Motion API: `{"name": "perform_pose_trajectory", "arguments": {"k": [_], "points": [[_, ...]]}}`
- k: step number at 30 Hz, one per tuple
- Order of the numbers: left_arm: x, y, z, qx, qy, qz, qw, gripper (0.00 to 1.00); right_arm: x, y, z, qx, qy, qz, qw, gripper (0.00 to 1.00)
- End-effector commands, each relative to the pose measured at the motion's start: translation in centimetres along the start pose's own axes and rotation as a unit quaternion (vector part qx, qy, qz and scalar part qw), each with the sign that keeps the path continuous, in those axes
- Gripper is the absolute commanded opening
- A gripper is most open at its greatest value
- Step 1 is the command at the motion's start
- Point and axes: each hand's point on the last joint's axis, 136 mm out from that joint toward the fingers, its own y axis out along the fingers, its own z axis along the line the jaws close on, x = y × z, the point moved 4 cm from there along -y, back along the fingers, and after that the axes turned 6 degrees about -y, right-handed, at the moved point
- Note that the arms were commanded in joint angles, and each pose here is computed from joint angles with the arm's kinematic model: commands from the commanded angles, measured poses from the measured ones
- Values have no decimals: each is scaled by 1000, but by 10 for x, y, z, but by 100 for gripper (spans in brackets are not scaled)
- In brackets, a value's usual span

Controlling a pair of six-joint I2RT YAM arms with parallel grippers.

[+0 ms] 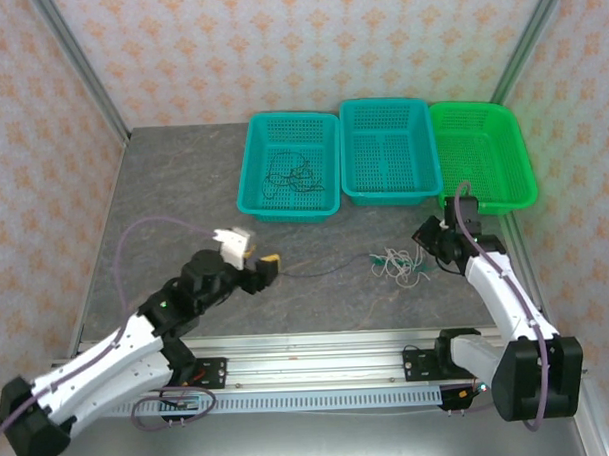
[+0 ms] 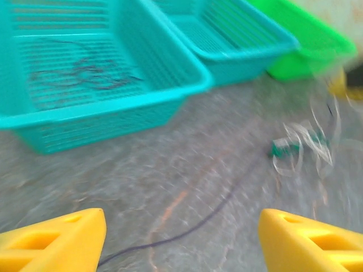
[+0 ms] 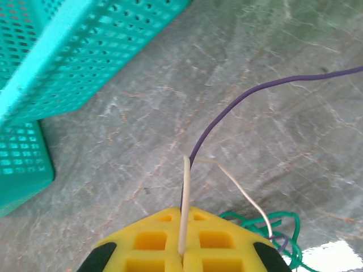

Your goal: Untangle the cables

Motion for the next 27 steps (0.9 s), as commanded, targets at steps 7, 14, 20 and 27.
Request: {"name": "perform_pose_trajectory", "arguments": {"k": [7, 14, 20, 27], "points": [[-4, 107, -71, -63, 153, 150, 975, 71, -9, -6, 18, 41, -31, 44, 998, 0], [-31, 184, -91, -85, 112, 192, 971, 69, -19, -8, 17, 51, -18, 50, 997, 0], [-56, 221, -88, -51, 108, 218, 969, 63, -21, -7, 15, 53, -14, 50, 997, 0], [-79, 241, -83, -40, 103, 241, 964, 38, -14, -8, 4, 11, 16, 16, 1000, 0]]}}
